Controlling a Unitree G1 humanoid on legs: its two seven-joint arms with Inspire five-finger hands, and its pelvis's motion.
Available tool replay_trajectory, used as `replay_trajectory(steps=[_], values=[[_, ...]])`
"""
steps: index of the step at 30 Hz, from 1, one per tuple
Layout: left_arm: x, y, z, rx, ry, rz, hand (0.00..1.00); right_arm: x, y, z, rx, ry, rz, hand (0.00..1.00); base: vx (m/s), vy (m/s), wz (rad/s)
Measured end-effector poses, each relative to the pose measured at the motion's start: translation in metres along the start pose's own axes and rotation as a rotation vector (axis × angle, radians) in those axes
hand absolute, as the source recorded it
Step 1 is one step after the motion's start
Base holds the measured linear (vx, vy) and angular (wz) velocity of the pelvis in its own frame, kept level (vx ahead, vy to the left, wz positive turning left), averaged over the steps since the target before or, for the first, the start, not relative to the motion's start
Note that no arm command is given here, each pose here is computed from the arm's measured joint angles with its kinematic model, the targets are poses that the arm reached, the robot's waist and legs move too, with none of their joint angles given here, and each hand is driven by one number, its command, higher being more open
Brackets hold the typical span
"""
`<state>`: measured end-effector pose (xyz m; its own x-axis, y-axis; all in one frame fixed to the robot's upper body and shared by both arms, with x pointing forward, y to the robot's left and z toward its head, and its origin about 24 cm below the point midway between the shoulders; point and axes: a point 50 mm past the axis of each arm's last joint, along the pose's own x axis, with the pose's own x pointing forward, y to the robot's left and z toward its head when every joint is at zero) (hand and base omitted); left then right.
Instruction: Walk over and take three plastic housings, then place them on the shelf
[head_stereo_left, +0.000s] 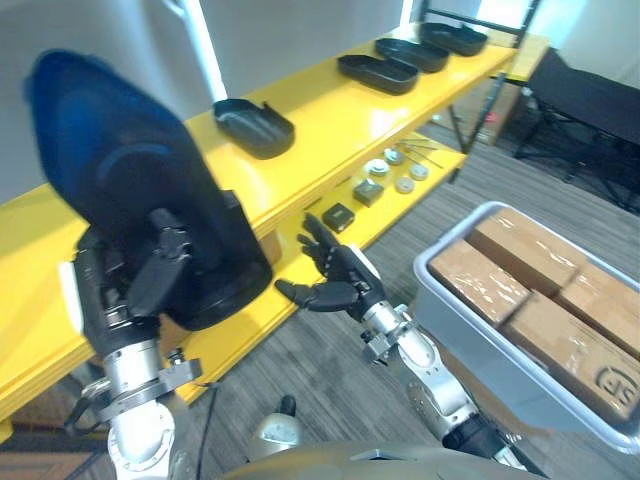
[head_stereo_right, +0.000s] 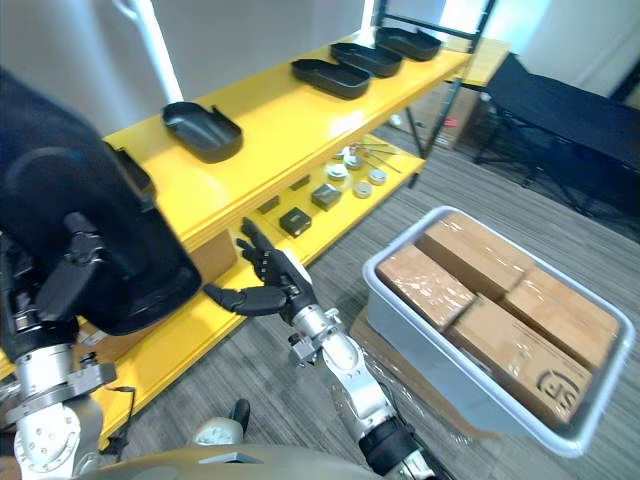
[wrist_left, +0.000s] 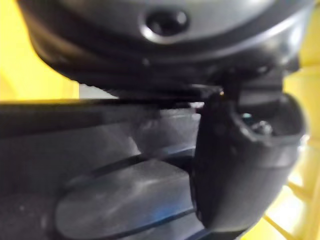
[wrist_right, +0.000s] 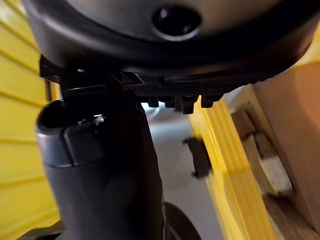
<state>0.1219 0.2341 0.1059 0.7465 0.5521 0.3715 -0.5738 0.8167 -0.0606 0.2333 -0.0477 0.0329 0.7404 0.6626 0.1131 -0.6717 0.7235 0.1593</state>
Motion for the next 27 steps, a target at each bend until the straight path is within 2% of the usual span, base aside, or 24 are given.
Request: replay_trajectory(steps=[3,9,15,19,23,27], values=[[-0.004,0.018,-0.005,0.012,0.039,0.113,0.0,0.013,-0.003,0.007,-0.043,-0.011,0.037,1.0,-0.01,-0.036,0.79],[-0.012,0.03,-0.01,-0.03,0.094,0.116,0.0,0.014,-0.014,0.006,-0.09,0.005,-0.084,1.0,-0.03,-0.027,0.45],[-0.01,0.011,-0.017,-0.094,0.107,-0.001,0.0,-0.013,-0.044,0.002,-0.062,0.014,-0.299,1.0,-0.08,-0.045,0.35],[-0.012,0.004,-0.017,-0.115,0.108,-0.037,0.0,-0.046,-0.061,-0.011,-0.051,0.072,-0.427,1.0,-0.06,-0.036,0.25],[-0.012,-0.009,-0.023,-0.19,0.127,-0.124,0.0,-0.062,-0.06,-0.013,-0.101,0.094,-0.483,1.0,-0.05,0.023,0.58],[-0.022,-0.02,-0.041,-0.241,0.226,-0.178,0.0,-0.065,-0.048,-0.008,-0.134,0.061,-0.458,1.0,-0.13,0.01,0.05]])
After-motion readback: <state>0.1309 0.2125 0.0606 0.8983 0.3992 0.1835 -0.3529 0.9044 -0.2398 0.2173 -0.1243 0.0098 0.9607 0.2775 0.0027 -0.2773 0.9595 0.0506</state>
